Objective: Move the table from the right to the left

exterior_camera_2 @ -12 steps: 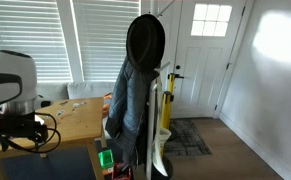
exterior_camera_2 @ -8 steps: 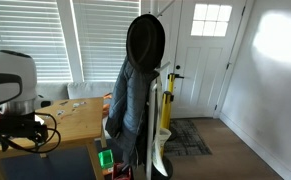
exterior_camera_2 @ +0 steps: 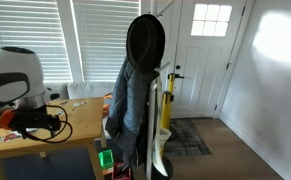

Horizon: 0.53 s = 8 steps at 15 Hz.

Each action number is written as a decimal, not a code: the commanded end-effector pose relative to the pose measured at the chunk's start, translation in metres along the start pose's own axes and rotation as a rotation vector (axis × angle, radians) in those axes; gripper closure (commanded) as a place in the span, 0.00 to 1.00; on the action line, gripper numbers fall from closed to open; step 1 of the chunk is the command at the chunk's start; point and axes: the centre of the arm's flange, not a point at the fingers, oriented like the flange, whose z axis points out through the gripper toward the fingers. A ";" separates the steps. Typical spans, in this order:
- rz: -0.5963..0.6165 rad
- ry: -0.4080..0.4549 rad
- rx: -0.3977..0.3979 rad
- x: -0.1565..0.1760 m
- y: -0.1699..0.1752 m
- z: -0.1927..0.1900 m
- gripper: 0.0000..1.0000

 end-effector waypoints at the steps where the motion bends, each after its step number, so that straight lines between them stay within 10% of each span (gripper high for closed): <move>1: -0.037 0.127 -0.043 0.060 0.036 -0.007 0.00; 5: -0.006 0.204 -0.141 0.118 0.067 -0.008 0.00; 8: 0.055 0.240 -0.201 0.153 0.093 0.006 0.32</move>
